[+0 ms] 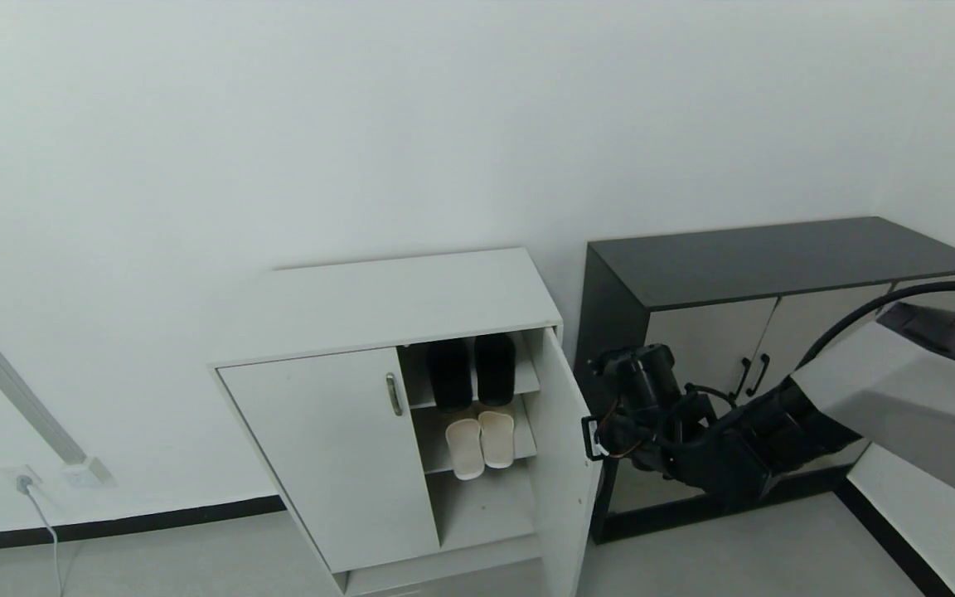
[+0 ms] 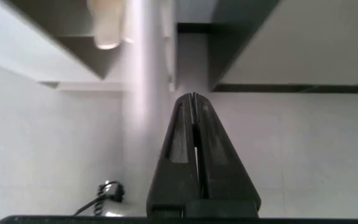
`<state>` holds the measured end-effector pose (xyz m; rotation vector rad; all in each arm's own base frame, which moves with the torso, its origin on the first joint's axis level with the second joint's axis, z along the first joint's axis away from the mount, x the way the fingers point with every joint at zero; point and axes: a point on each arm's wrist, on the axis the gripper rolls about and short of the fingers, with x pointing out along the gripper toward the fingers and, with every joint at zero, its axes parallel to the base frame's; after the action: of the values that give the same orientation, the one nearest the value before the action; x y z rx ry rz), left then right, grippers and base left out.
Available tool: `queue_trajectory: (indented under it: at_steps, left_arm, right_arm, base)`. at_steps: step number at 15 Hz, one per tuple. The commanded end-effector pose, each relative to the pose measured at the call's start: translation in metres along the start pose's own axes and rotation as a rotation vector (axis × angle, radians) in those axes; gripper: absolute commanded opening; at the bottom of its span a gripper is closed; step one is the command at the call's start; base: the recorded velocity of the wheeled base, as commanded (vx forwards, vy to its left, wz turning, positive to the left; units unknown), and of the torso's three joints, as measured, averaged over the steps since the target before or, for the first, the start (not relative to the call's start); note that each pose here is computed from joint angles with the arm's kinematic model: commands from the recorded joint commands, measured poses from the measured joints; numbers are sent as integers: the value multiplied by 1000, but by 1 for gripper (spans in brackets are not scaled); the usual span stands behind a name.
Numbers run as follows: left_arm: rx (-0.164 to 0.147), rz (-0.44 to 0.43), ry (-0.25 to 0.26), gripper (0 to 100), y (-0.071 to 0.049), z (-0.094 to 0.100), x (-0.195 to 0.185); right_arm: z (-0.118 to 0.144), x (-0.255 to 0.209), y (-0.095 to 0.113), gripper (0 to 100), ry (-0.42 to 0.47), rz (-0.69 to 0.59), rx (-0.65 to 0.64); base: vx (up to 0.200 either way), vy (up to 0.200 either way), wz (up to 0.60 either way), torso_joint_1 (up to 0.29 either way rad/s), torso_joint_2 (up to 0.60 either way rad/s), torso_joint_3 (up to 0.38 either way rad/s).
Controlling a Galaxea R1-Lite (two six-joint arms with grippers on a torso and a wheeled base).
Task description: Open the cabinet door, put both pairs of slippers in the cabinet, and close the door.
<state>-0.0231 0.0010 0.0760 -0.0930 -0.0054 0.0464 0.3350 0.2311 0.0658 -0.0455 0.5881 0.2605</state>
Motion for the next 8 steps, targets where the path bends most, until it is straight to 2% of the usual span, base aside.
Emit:
queue_trajectory:
  at_steps: [1, 3, 8]
  left_arm:
    - [-1, 1, 2, 0, 0, 0, 0]
    - [-1, 1, 2, 0, 0, 0, 0]
    - [-1, 1, 2, 0, 0, 0, 0]
  right_arm:
    - [6, -21, 14, 0, -21, 76, -6]
    - [14, -49, 22, 0, -47, 163, 15]
    - [16, -72, 17, 0, -122, 191, -38]
  base:
    - [0, 0, 0, 0, 0, 0]
    - [0, 0, 0, 0, 0, 0]
    - [0, 0, 0, 0, 0, 0]
